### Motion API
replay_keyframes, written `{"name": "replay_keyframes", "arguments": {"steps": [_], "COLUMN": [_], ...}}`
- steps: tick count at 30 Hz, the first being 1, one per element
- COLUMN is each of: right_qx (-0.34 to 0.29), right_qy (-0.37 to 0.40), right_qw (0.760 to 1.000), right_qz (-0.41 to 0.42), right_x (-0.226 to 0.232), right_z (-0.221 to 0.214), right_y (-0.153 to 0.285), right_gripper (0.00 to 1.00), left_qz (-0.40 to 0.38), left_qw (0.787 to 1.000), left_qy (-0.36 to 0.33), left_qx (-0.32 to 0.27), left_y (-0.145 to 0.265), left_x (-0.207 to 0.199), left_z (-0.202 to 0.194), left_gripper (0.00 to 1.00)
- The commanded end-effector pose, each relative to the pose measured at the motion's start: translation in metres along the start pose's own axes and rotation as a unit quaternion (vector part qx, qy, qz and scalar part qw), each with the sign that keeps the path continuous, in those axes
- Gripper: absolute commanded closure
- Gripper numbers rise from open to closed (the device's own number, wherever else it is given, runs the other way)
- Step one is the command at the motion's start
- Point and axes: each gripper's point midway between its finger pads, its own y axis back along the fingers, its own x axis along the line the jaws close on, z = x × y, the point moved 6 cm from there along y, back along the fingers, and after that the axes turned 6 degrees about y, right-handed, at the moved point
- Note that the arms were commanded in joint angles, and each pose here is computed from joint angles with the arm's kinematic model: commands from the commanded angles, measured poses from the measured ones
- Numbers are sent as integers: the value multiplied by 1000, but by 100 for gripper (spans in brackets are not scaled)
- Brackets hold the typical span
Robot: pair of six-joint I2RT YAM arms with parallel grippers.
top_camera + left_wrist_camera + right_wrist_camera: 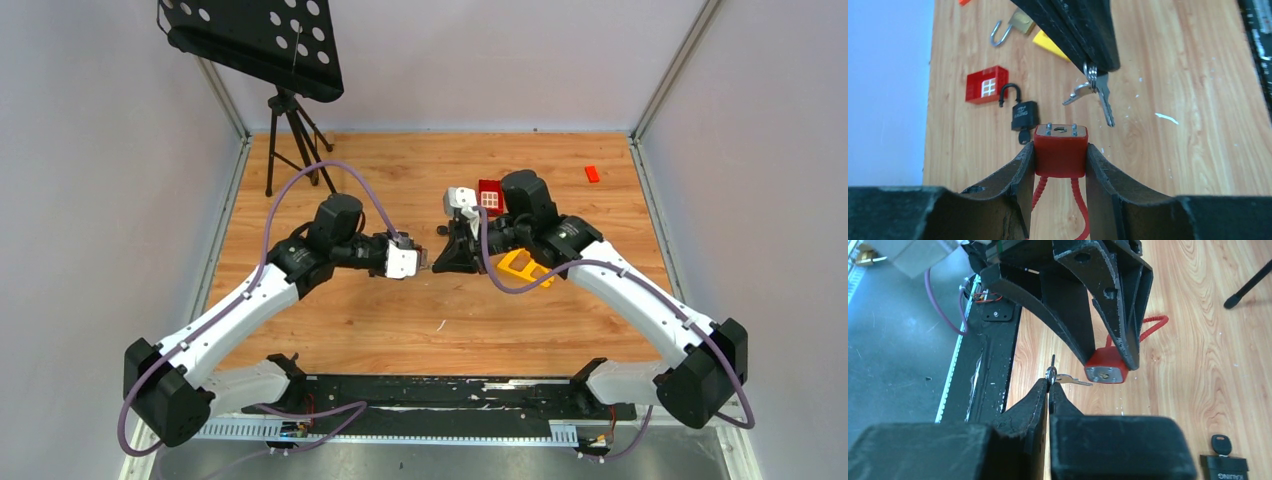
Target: Unlock with the key
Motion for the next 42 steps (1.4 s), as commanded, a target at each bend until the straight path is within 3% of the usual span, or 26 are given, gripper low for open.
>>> {"name": "replay_keyframes", "arguments": {"steps": [1, 9, 42], "right_qx": [-20, -24, -58], "right_qy": [-55, -101, -206], "right_qw": [998, 991, 974], "right_qz": [-35, -85, -78], "right_x": [-17, -41, -69], "right_z": [3, 3, -9], "right_y": [-4, 2, 0], "right_gripper": [100, 100, 100], "left_qz": [124, 187, 189], "left_qw": [992, 981, 981], "left_qy": [-3, 3, 7], "left_qx": [-33, -41, -38], "left_y": [7, 11, 3], "left_x": [28, 28, 26], "left_z": [13, 3, 1], "left_gripper": [100, 100, 100]}}
